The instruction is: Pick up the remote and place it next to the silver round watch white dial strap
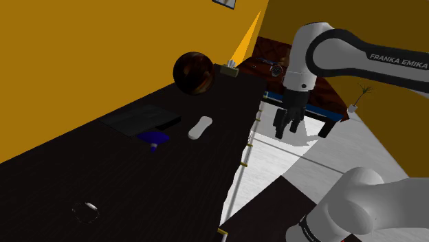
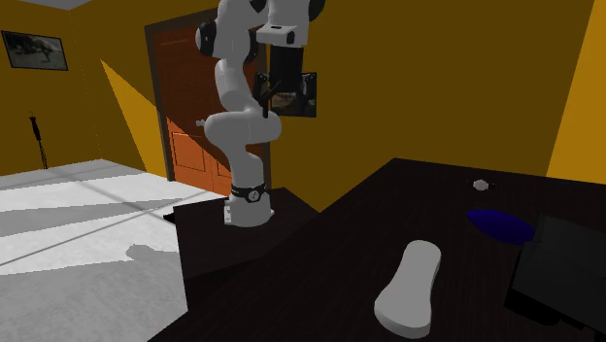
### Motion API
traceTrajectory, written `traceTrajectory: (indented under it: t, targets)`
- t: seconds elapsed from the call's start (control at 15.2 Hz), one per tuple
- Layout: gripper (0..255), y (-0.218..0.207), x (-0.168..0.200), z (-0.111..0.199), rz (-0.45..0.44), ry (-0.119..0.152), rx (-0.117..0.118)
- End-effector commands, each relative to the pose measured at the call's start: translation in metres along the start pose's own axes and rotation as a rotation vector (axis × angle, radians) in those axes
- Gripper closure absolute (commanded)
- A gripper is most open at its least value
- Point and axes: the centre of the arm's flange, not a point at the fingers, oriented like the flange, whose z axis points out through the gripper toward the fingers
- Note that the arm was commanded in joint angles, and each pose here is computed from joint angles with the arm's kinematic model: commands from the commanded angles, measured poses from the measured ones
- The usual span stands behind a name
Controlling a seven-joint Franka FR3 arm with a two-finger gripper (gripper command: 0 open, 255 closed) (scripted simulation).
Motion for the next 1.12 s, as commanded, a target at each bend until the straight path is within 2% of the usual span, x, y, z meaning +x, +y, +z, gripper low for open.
traceTrajectory:
  t: [0.0,0.53,1.06]
  targets:
    - [0,0.0,0.0,0.0,0.0,0.0,0.0]
    - [0,-0.048,0.08,0.028,0.214,0.05,0.019]
    - [0,-0.079,0.17,0.051,0.428,0.101,0.038]
